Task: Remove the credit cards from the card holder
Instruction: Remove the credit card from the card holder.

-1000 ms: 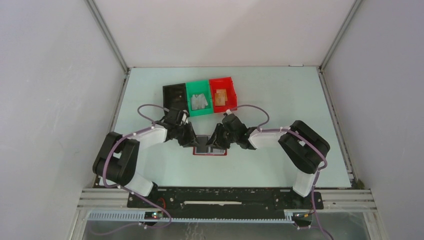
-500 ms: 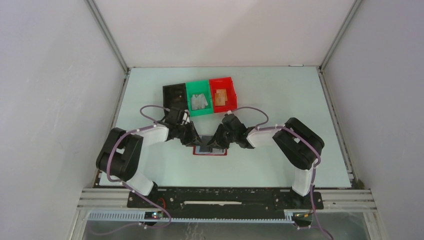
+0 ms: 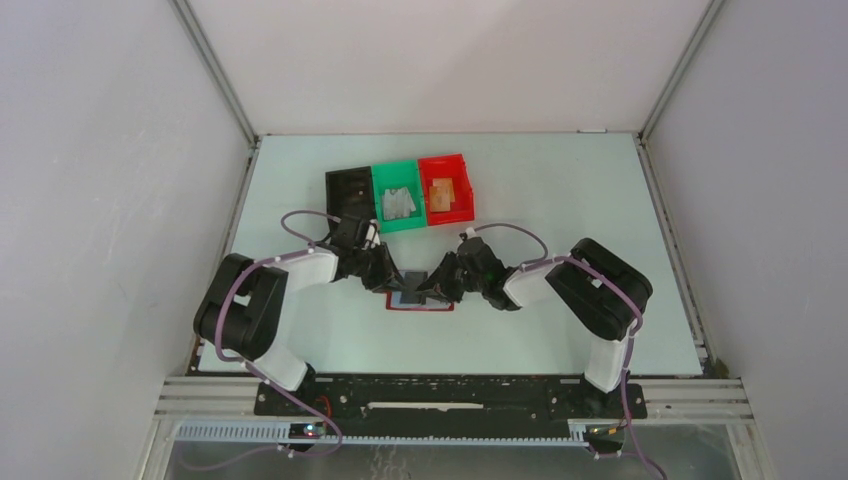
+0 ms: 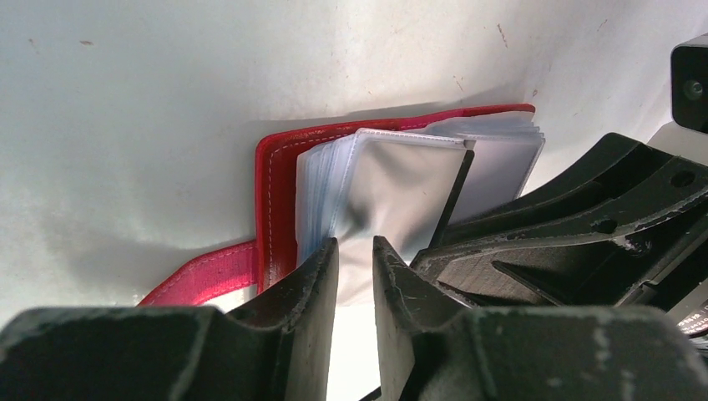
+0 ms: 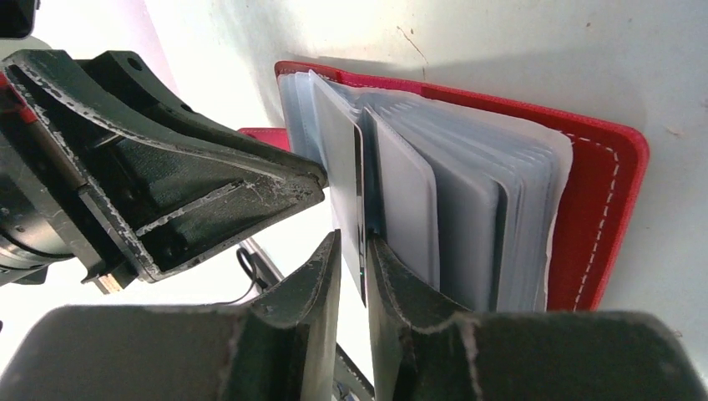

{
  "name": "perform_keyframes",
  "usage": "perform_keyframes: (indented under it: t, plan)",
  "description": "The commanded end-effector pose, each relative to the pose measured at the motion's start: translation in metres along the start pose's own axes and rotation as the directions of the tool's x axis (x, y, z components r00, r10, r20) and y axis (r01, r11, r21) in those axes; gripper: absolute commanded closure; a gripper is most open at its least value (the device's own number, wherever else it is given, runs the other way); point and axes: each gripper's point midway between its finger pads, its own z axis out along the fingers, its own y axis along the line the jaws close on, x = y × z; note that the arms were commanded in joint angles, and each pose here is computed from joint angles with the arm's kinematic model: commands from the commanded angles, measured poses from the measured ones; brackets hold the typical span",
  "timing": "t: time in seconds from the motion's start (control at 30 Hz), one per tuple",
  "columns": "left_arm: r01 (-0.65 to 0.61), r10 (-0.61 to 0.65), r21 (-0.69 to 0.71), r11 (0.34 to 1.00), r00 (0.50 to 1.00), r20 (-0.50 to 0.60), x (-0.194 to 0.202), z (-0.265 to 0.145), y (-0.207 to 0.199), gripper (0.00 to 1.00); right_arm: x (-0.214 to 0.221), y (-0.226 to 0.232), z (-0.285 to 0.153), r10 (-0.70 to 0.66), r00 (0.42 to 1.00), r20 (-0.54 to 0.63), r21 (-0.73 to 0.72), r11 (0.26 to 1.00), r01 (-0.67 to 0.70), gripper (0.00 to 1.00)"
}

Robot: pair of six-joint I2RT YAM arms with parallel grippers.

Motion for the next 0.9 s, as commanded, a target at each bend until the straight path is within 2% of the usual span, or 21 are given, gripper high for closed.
perform_keyframes:
  t: [0.0,0.2,0.33,0.4,0.87]
  plan:
    - [0.016,-0.025,-0.212,0.977,0.999,-0.040,0.020,0.011,0.055,0.71,-0.008,0.011,-0.003,0.019,0.999,0.028,-0.055,0.998,-0.017,0.74]
    - [0.018,-0.027,-0.217,0.976,0.999,-0.039,0.020,0.011,0.056,0.71,-0.011,0.010,-0.007,0.034,0.998,0.049,-0.066,0.997,-0.031,0.77]
    - [0.018,-0.027,-0.218,0.976,0.999,-0.038,0.019,0.011,0.057,0.71,-0.011,0.006,-0.006,0.050,0.998,0.046,-0.065,0.997,-0.047,0.95]
    - [0.018,-0.027,-0.219,0.975,0.999,-0.038,0.019,0.010,0.057,0.71,-0.011,0.004,-0.007,0.058,0.997,0.045,-0.065,0.996,-0.055,1.00]
    - [0.022,-0.031,-0.216,0.976,0.999,-0.038,0.019,0.011,0.056,0.71,-0.009,-0.024,-0.035,0.098,0.991,0.088,-0.057,0.994,-0.093,1.00]
